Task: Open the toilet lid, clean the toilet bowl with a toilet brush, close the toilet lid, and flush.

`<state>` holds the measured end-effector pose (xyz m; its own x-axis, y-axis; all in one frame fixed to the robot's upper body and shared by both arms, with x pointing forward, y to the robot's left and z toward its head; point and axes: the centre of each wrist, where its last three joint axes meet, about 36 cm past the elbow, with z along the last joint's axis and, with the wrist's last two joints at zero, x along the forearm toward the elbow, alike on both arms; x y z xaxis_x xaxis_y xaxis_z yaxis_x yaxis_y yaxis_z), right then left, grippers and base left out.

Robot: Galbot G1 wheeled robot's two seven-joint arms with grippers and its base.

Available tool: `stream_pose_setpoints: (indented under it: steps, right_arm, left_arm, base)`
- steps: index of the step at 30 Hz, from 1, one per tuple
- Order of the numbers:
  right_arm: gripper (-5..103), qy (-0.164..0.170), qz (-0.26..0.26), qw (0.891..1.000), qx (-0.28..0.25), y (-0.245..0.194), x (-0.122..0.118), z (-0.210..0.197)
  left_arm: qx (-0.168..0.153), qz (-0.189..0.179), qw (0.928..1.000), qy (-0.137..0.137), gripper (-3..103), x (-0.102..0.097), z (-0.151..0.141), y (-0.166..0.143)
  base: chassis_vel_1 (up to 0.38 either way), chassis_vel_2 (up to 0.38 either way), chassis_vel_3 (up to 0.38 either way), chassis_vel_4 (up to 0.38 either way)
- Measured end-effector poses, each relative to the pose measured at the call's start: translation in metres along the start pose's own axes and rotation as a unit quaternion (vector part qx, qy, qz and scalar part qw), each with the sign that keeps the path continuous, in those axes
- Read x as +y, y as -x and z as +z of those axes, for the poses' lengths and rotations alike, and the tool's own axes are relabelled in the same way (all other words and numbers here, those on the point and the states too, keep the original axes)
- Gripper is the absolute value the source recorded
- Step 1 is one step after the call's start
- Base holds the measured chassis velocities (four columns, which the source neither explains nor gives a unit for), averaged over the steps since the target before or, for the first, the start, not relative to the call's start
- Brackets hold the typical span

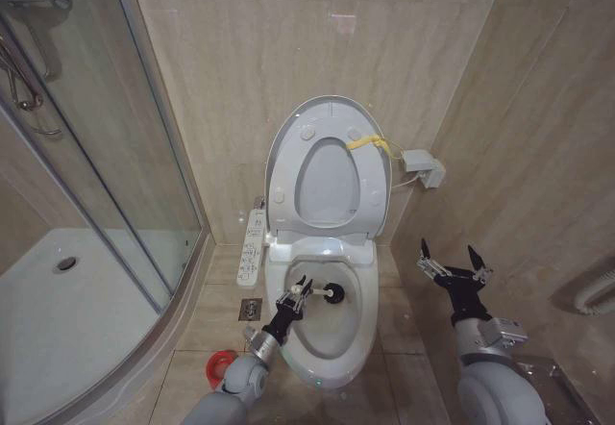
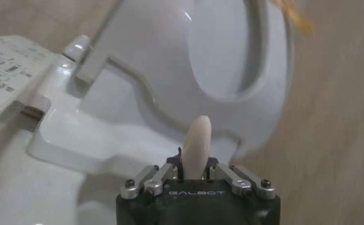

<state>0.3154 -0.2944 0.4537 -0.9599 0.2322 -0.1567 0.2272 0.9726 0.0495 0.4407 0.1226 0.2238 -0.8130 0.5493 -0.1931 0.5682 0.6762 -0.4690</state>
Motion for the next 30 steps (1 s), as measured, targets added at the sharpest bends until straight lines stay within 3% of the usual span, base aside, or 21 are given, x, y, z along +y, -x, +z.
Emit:
stream_pose_setpoints:
  steps: [4,7,9,13,14,15,17,19,21,23,24,26,27,28,30]
  right_arm:
    - [100,0.0,0.002,1.0,0.001,-0.001,-0.001,0.001]
    - [100,0.0,0.002,1.0,0.001,-0.001,-0.002,0.002]
    - [100,0.0,0.002,1.0,0.002,-0.001,-0.002,0.002]
    - [100,0.0,0.001,1.0,0.0,-0.001,-0.002,0.002]
    - [100,0.0,0.001,1.0,0.0,-0.001,-0.002,0.001]
    - [100,0.0,0.001,1.0,0.0,-0.001,-0.002,0.001]
    - [100,0.0,0.001,1.0,-0.001,-0.001,-0.002,0.0]
    - [100,-0.001,0.001,1.0,-0.001,-0.001,-0.003,0.0]
    - [100,-0.001,0.002,1.0,-0.001,-0.002,-0.004,-0.001]
    - [100,-0.001,0.002,1.0,-0.001,-0.002,-0.004,-0.001]
    - [100,-0.001,0.002,1.0,-0.001,-0.002,-0.004,-0.001]
    - [100,-0.001,0.002,1.0,-0.001,-0.002,-0.004,-0.002]
    - [100,-0.001,0.002,1.0,-0.001,-0.002,-0.004,-0.002]
    - [100,-0.002,0.002,1.0,-0.002,-0.003,-0.004,-0.002]
    - [100,-0.003,0.001,1.0,-0.001,-0.003,-0.005,-0.002]
  left_arm:
    - [-0.036,0.002,0.9954,-0.088,22,-0.019,-0.01,0.007]
    - [-0.04,0.012,0.9947,-0.094,24,-0.021,-0.011,0.005]
    - [-0.035,0.019,0.9957,-0.084,24,-0.018,-0.01,0.004]
    - [0.013,0.036,0.9992,0.011,24,0.007,0.005,-0.012]
    - [0.026,0.039,0.998,0.041,24,0.013,0.007,-0.015]
    - [0.026,0.039,0.998,0.041,24,0.013,0.007,-0.015]
    - [0.044,0.047,0.9939,0.09,24,0.019,0.009,-0.019]
    - [0.044,0.047,0.9936,0.093,24,0.016,0.01,-0.019]
    - [0.026,0.043,0.9961,0.073,22,0.006,0.008,-0.014]
    - [-0.012,0.037,0.9991,0.017,22,-0.012,0.001,-0.001]
    - [-0.012,0.037,0.9991,0.017,22,-0.012,0.001,-0.001]
    - [-0.046,0.022,0.9967,-0.063,22,-0.033,-0.013,0.016]
    - [-0.046,0.022,0.9967,-0.063,22,-0.033,-0.013,0.016]
    - [-0.057,0.021,0.9948,-0.082,23,-0.039,-0.016,0.022]
    - [-0.064,0.023,0.9943,-0.082,23,-0.038,-0.018,0.03]
  base:
    - [0.0,0.0,0.0,0.0]
    - [0.0,0.0,0.0,0.0]
    - [0.0,0.0,0.0,0.0]
    - [0.0,0.0,0.0,0.0]
    - [0.0,0.0,0.0,0.0]
    - [0.0,0.0,0.0,0.0]
    - [0.0,0.0,0.0,0.0]
    - [0.0,0.0,0.0,0.0]
    - [0.0,0.0,0.0,0.0]
    - [0.0,0.0,0.0,0.0]
    - [0.0,0.0,0.0,0.0]
    - [0.0,0.0,0.0,0.0]
    - [0.0,0.0,0.0,0.0]
    - [0.0,0.0,0.0,0.0]
    - [0.0,0.0,0.0,0.0]
